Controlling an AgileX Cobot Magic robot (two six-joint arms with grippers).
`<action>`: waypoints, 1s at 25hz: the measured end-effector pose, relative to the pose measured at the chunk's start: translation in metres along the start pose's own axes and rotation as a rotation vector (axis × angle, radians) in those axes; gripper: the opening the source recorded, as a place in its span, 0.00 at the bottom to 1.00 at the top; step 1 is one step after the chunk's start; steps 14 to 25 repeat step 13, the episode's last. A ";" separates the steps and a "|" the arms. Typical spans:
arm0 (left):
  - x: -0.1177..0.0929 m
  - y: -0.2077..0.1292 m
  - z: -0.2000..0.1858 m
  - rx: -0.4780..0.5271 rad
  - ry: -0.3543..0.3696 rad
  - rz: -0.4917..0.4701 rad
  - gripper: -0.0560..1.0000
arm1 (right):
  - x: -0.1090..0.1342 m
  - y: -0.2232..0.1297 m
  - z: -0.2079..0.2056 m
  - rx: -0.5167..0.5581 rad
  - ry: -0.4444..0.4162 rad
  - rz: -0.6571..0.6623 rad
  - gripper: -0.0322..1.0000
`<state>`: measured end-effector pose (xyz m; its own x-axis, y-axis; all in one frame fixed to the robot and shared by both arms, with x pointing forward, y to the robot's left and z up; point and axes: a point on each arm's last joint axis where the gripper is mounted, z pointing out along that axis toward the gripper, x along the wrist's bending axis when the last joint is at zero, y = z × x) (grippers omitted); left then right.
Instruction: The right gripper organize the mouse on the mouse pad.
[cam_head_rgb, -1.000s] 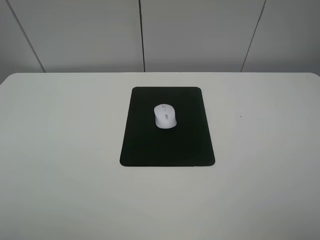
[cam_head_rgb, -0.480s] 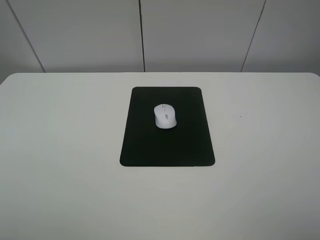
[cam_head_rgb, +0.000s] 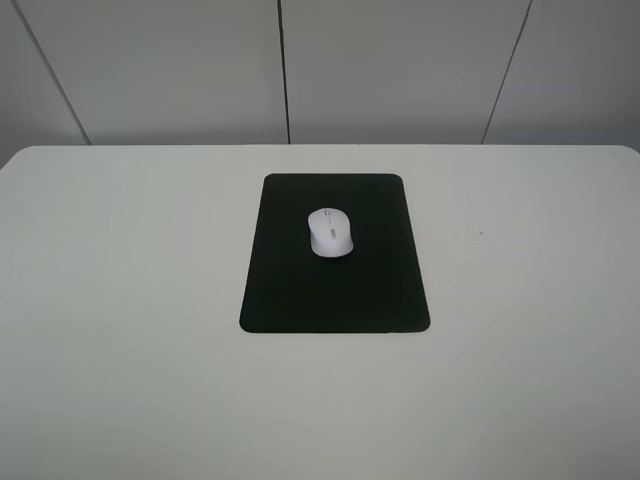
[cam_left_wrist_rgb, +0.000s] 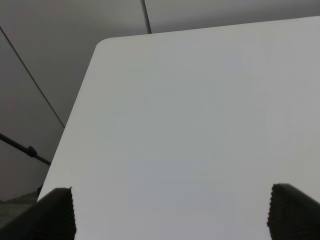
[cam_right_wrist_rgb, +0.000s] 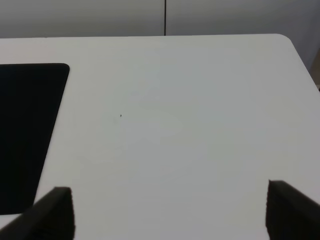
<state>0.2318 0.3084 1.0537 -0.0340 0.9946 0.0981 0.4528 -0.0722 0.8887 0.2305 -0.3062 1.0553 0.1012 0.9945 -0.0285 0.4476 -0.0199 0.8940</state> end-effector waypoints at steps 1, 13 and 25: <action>0.000 0.000 0.000 0.000 0.000 0.000 0.80 | 0.000 0.000 0.000 0.000 0.000 0.000 0.77; 0.000 0.000 0.000 0.000 0.000 0.000 0.80 | 0.000 0.000 0.000 0.000 0.000 0.000 0.77; 0.000 0.000 0.000 0.000 0.000 0.000 0.80 | 0.000 0.000 0.000 0.000 0.000 0.000 0.77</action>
